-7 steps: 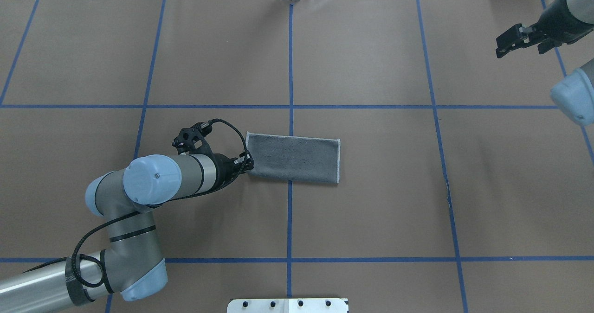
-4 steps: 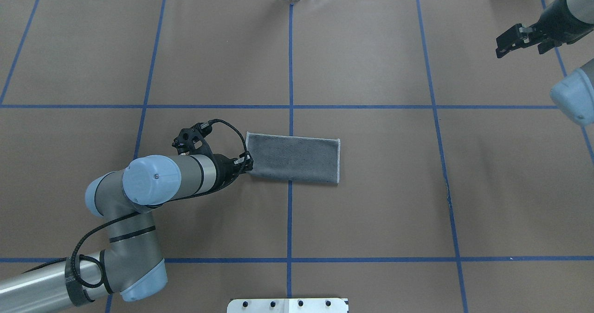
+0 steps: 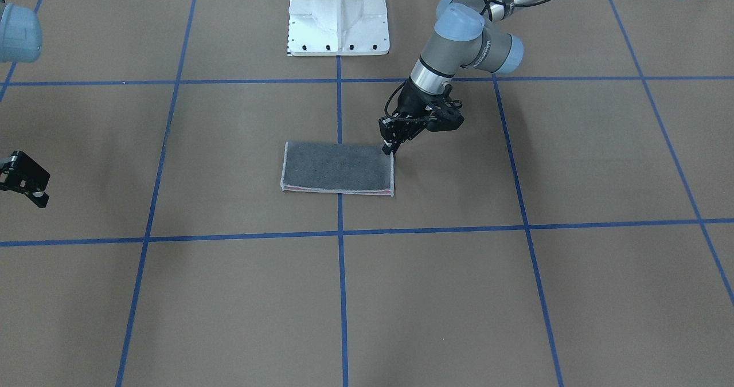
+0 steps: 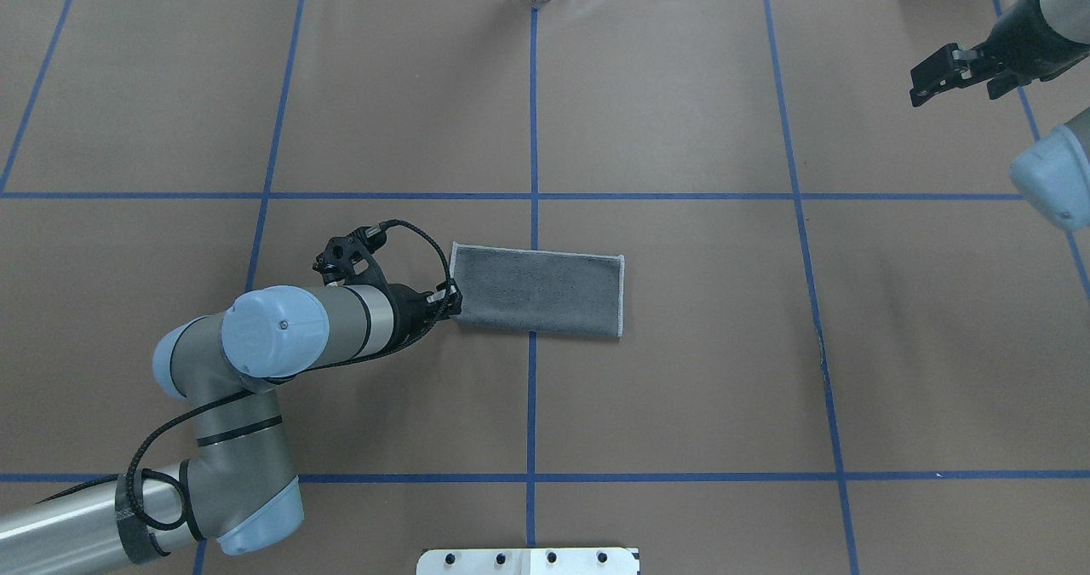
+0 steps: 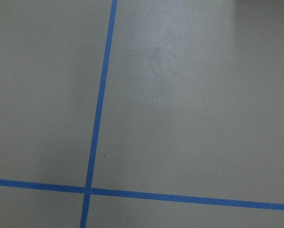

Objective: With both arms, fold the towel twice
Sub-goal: 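Grasp the folded towel's end nearest the left gripper, then lift that end with the left gripper and fold it over the other end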

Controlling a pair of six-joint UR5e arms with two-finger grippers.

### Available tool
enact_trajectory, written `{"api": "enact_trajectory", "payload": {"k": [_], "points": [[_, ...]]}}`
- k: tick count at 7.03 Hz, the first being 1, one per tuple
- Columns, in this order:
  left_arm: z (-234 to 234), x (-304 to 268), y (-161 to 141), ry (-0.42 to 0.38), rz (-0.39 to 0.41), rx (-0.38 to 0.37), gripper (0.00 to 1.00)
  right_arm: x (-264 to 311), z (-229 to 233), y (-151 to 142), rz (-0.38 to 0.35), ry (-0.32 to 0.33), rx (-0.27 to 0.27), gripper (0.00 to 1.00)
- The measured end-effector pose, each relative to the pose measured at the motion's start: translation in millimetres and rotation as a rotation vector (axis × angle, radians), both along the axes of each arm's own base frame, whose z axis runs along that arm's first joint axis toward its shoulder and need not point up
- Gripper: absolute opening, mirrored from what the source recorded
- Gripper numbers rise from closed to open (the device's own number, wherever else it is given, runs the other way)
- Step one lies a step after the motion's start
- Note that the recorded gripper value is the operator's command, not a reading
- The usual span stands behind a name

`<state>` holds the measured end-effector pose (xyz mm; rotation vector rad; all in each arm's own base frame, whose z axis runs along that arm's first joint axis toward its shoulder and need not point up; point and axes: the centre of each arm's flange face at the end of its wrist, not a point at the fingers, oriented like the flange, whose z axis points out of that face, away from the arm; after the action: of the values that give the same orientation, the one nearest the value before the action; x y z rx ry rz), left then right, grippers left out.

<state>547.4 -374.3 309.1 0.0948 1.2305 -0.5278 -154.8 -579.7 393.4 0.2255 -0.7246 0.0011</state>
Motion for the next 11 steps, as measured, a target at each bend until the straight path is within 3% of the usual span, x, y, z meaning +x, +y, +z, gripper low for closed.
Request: {"api": "enact_trajectory", "payload": {"k": [4, 8, 11], "points": [[3, -10, -5, -0.002, -0.016, 0.000, 0.00, 0, 1, 0, -0.002, -0.002, -0.003, 1.00], [29, -116, -22, -0.008, -0.143, 0.008, 0.00, 1, 4, 1, -0.003, -0.004, -0.010, 1.00], [19, -104, -12, -0.009, -0.174, 0.034, 0.00, 1, 4, 1, -0.003, -0.005, -0.010, 1.00]]}}
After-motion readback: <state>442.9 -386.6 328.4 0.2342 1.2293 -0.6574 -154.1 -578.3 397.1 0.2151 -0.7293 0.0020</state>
